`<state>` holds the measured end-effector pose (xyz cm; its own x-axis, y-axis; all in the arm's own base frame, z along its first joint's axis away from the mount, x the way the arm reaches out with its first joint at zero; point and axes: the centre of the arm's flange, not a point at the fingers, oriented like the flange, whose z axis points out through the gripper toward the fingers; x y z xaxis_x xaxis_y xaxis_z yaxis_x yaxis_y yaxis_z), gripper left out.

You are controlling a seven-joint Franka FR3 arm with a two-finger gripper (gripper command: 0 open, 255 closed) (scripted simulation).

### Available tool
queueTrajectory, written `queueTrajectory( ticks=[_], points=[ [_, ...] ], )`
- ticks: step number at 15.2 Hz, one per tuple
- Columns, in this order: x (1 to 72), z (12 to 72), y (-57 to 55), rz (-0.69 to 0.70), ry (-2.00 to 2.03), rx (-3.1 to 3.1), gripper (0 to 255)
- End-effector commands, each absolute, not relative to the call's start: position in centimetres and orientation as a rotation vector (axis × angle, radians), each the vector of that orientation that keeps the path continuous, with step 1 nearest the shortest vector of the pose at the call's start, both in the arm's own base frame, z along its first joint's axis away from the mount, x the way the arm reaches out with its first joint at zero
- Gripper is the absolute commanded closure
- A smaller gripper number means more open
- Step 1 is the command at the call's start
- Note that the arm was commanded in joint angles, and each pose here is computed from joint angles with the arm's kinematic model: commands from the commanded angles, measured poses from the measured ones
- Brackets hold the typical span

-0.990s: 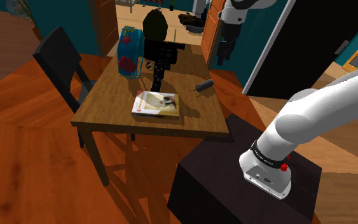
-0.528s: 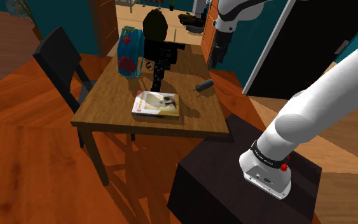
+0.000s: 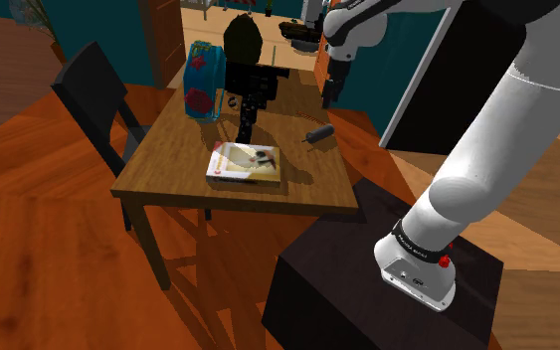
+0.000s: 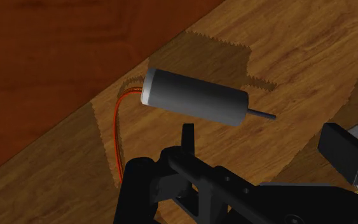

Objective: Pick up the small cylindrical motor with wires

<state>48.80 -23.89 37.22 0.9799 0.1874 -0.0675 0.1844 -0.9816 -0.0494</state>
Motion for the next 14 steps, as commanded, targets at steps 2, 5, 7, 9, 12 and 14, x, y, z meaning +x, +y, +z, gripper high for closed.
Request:
queueTrajectory(
  ticks=[2,5,7,9,12,14],
  points=[
    [51.2,34.9,-26.1,0.098,-0.303,-3.077,0],
    [53.5,32.8,-28.5,0.084,-0.315,-3.072,0],
    [55.1,31.4,-30.0,0.075,-0.323,-3.068,0],
    [56.7,29.9,-31.5,0.066,-0.331,-3.064,0],
    [59.1,27.8,-33.8,0.053,-0.342,-3.058,0],
    [60.8,26.4,-35.2,0.044,-0.35,-3.054,0]
  ],
)
